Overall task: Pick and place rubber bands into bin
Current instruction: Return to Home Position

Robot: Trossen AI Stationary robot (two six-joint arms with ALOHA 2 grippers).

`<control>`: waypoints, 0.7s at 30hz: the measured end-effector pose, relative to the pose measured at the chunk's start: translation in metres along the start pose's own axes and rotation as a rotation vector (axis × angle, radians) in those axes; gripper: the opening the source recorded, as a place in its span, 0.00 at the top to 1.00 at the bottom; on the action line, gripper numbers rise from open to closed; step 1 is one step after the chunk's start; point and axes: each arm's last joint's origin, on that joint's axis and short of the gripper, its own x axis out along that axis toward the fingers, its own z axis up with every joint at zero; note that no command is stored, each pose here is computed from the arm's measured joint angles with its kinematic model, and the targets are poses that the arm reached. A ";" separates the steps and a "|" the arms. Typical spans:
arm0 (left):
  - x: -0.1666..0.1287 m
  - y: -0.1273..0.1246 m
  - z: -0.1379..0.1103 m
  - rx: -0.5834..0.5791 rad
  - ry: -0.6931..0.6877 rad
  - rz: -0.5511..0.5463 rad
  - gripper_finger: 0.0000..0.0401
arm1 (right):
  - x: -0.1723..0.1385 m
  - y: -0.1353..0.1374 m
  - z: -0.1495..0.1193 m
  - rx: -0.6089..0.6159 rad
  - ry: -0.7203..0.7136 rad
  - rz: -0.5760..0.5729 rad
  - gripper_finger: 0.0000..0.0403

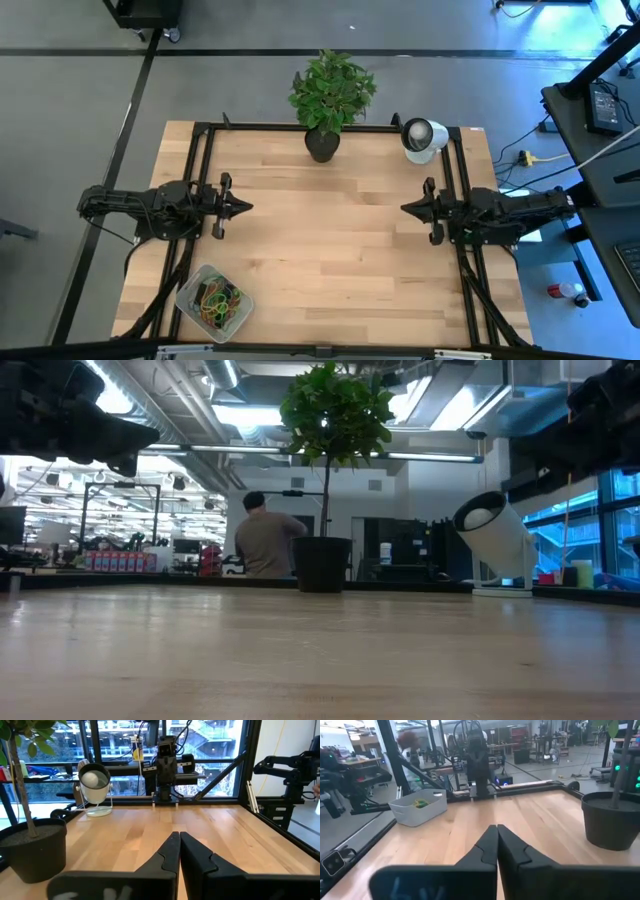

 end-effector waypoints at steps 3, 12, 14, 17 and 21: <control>0.000 0.000 0.000 0.000 0.000 0.000 0.98 | 0.000 0.000 0.000 0.007 0.002 -0.002 0.97; 0.000 0.000 0.000 0.000 0.000 0.000 0.99 | 0.000 0.000 0.000 0.004 0.001 -0.002 0.93; 0.000 0.000 0.000 0.000 0.000 0.000 0.99 | 0.000 0.000 0.000 0.004 0.001 -0.002 0.94; 0.000 0.000 0.000 0.000 0.000 0.000 0.98 | 0.000 0.000 0.000 0.004 0.001 -0.002 0.94; 0.000 0.000 0.000 0.000 0.000 0.000 0.98 | 0.000 0.000 0.000 0.003 0.001 -0.002 0.95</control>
